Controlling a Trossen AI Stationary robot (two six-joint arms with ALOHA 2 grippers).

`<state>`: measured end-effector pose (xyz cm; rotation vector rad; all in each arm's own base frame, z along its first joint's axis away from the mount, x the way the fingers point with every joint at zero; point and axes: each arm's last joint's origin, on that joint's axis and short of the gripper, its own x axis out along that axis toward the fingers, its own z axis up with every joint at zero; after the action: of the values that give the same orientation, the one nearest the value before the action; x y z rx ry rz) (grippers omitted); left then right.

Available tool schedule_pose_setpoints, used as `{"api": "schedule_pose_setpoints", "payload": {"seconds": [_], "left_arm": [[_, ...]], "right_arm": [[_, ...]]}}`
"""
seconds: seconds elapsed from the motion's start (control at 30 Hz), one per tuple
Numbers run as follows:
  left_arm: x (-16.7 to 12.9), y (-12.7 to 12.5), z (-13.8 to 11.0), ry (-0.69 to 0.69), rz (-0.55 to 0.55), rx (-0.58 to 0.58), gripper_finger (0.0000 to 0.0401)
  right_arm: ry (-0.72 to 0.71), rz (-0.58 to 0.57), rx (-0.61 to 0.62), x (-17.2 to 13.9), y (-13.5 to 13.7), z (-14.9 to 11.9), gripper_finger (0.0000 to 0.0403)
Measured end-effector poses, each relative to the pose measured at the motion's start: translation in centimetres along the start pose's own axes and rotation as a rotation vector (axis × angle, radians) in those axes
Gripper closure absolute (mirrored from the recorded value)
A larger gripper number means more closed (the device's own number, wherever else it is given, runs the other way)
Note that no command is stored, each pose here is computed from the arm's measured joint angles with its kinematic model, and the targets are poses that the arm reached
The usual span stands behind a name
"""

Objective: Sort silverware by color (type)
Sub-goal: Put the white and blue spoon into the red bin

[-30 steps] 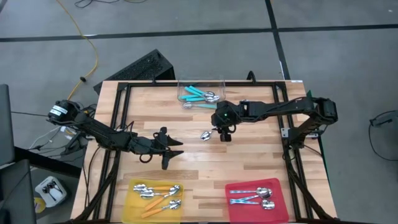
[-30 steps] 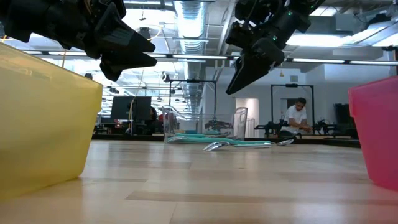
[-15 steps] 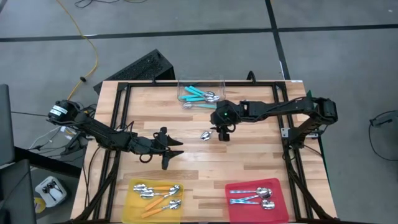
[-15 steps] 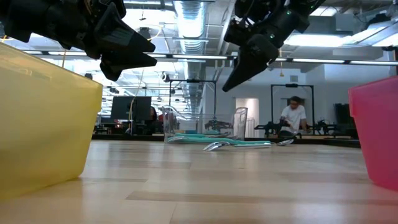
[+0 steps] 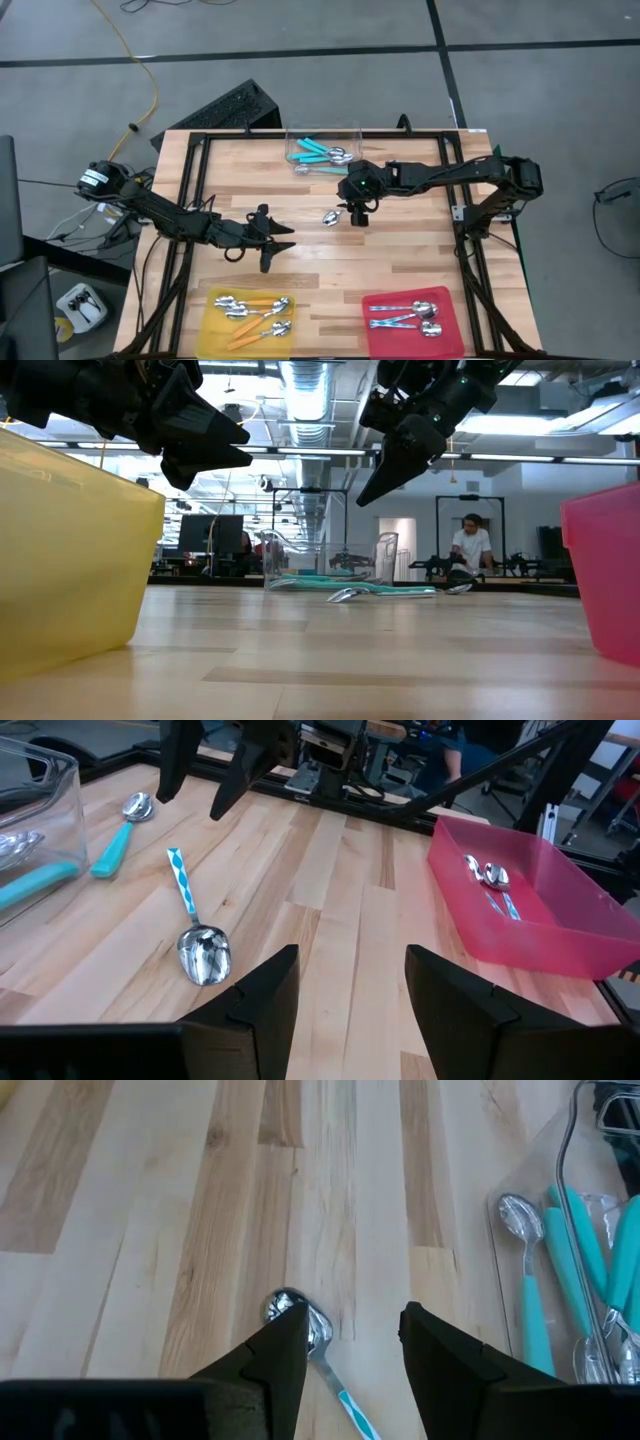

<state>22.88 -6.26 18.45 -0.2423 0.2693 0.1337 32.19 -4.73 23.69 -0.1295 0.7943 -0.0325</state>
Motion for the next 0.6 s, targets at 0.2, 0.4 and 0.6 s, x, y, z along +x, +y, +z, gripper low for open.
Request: {"api": "schedule_pose_setpoints", "payload": {"seconds": [0.2, 0.4, 0.6], "left_arm": [[0.0, 0.01, 0.0, 0.0, 0.0, 0.0, 0.0234], [0.0, 0.0, 0.02, -0.001, 0.0, 0.0, 0.0234], [0.0, -0.01, 0.02, -0.002, 0.0, -0.001, 0.0234]], "right_arm": [[0.0, 0.0, -0.001, 0.0, 0.0, 0.0, 0.0221], [0.0, 0.001, -0.003, 0.0, 0.0, 0.0, 0.0221], [0.0, 0.001, -0.008, 0.0, 0.0, 0.0, 0.0221]]}}
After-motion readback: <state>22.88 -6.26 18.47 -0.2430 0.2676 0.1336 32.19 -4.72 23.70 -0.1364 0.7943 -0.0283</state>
